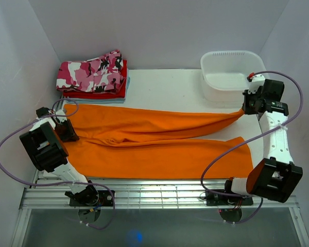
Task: Fold and stack the trousers
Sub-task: Flatten the trousers out
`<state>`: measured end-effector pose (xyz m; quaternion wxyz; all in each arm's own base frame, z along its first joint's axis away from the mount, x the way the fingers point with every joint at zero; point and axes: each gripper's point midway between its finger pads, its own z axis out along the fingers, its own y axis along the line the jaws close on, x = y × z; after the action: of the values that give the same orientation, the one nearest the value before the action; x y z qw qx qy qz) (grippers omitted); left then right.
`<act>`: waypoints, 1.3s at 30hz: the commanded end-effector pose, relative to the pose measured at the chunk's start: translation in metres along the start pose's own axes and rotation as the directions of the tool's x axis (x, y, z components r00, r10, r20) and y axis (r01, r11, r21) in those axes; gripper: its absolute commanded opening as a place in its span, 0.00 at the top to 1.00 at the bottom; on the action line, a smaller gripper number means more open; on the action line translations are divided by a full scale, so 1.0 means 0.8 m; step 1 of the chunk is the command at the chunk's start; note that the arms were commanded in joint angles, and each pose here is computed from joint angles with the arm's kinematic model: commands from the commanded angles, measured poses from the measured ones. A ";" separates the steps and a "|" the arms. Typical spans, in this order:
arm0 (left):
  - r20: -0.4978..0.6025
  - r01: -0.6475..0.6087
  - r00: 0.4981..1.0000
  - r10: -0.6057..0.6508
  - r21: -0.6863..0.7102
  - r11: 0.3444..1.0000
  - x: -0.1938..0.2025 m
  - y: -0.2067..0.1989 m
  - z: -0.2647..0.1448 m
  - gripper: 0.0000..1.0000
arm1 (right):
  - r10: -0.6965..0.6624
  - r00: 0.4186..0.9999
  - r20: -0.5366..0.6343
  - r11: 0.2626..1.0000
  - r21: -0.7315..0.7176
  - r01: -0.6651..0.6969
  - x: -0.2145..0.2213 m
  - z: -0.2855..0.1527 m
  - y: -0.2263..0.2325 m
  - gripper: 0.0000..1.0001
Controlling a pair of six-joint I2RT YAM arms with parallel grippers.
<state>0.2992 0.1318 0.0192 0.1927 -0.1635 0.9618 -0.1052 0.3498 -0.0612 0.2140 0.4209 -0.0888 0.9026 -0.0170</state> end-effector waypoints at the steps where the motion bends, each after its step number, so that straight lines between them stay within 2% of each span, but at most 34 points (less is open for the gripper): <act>1: -0.074 -0.008 0.997 0.002 -0.074 0.997 0.025 0.027 0.007 0.64 | 0.132 0.991 -0.030 0.983 0.131 -0.128 -0.003 0.016 -0.035 0.92; 4: -0.054 -0.021 0.998 0.017 -0.080 0.997 0.021 0.028 0.001 0.64 | 0.184 0.983 -0.023 0.967 0.182 -0.177 -0.002 0.009 -0.048 0.92; 6: -0.051 -0.028 0.998 0.024 -0.073 0.997 0.019 0.027 0.002 0.64 | 0.175 0.984 0.039 0.962 0.206 -0.179 -0.005 -0.024 -0.048 0.92; 9: -0.067 -0.011 0.998 0.008 -0.050 0.999 0.031 0.025 0.013 0.64 | 0.184 0.971 0.149 0.960 0.185 -0.211 0.002 -0.091 -0.015 0.92; 12: -0.069 -0.005 0.998 0.003 -0.037 0.999 0.039 0.022 0.020 0.64 | 0.193 0.959 0.206 0.953 0.194 -0.234 0.008 -0.117 -0.005 0.92; 14: -0.066 0.005 0.998 -0.008 -0.033 0.999 0.037 0.021 0.020 0.64 | 0.218 0.958 0.186 0.931 0.254 -0.262 0.013 -0.077 -0.031 0.92; 16: -0.045 0.017 0.999 -0.018 -0.018 1.000 0.021 0.017 0.015 0.63 | 0.301 0.950 0.077 0.898 0.313 -0.310 0.029 0.010 -0.065 0.92; 17: -0.031 0.017 0.999 -0.017 0.004 1.000 0.014 0.012 0.012 0.63 | 0.348 0.937 0.031 0.885 0.320 -0.339 0.028 0.043 -0.077 0.88; 18: -0.007 0.012 1.000 -0.012 0.018 1.000 0.002 0.008 0.005 0.63 | 0.371 0.927 -0.055 0.885 0.323 -0.335 0.039 0.085 -0.087 0.66; 19: 0.031 -0.023 0.999 0.021 0.062 0.998 -0.010 -0.005 -0.007 0.60 | 0.391 0.919 -0.047 0.887 0.287 -0.362 0.025 0.094 -0.099 0.32; 20: 0.085 -0.071 0.994 0.063 0.091 0.993 -0.020 -0.017 -0.025 0.56 | 0.354 0.934 -0.045 0.917 0.213 -0.337 0.018 0.085 -0.092 0.06; 21: 0.125 -0.133 0.985 0.116 0.139 0.981 -0.022 -0.034 -0.040 0.49 | 0.329 0.942 -0.071 0.937 0.149 -0.316 0.026 0.065 -0.085 0.03; 22: 0.141 -0.142 0.982 0.123 0.133 0.981 -0.025 -0.036 -0.048 0.49 | 0.286 0.957 -0.049 0.953 0.115 -0.279 0.015 0.057 -0.080 0.02; 23: 0.164 -0.172 0.975 0.146 0.159 0.972 -0.026 -0.046 -0.056 0.46 | 0.269 0.960 -0.084 0.961 0.093 -0.261 0.026 0.046 -0.073 0.02; 24: 0.182 -0.198 0.969 0.168 0.164 0.966 -0.026 -0.050 -0.064 0.41 | 0.241 0.966 -0.097 0.969 0.077 -0.234 0.031 0.037 -0.067 0.04; 25: 0.211 -0.242 0.955 0.207 0.156 0.958 -0.028 -0.056 -0.077 0.38 | 0.191 0.979 -0.072 0.982 0.009 -0.191 0.024 0.023 -0.051 0.06; 26: 0.221 -0.264 0.949 0.225 0.168 0.950 -0.027 -0.061 -0.083 0.36 | 0.108 0.987 -0.121 0.992 -0.046 -0.115 0.040 0.013 -0.038 0.06; 28: 0.227 -0.330 0.930 0.288 0.175 0.927 -0.024 -0.068 -0.094 0.32 | 0.036 0.990 -0.140 0.982 -0.181 -0.061 0.054 0.003 -0.003 0.06; 29: 0.220 -0.348 0.926 0.307 0.184 0.919 -0.021 -0.069 -0.096 0.31 | -0.031 0.984 -0.175 0.975 -0.223 -0.009 0.069 0.001 0.006 0.05; 32: 0.181 -0.400 0.913 0.365 0.226 0.888 -0.003 -0.078 -0.098 0.30 | -0.070 0.926 -0.370 0.931 -0.358 -0.072 0.147 -0.008 0.045 0.03; 35: 0.161 -0.419 0.907 0.390 0.243 0.875 0.007 -0.085 -0.095 0.31 | -0.074 0.893 -0.443 0.908 -0.400 -0.123 0.187 -0.007 0.065 0.11; 36: 0.157 -0.436 0.899 0.408 0.248 0.865 0.009 -0.091 -0.092 0.31 | -0.081 0.892 -0.444 0.910 -0.399 -0.116 0.195 -0.001 0.065 0.19; 37: 0.153 -0.442 0.897 0.415 0.254 0.860 0.014 -0.095 -0.089 0.32 | -0.086 0.881 -0.465 0.909 -0.399 -0.122 0.215 0.002 0.070 0.20; 39: 0.172 -0.476 0.879 0.444 0.280 0.834 0.015 -0.114 -0.087 0.34 | -0.119 0.905 -0.407 0.932 -0.359 -0.039 0.213 0.020 0.053 0.24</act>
<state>0.2857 0.0794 0.0942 0.2701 0.0487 0.9461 -0.1720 0.2504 -0.0460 0.0751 0.1777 -0.1378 0.9650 0.1346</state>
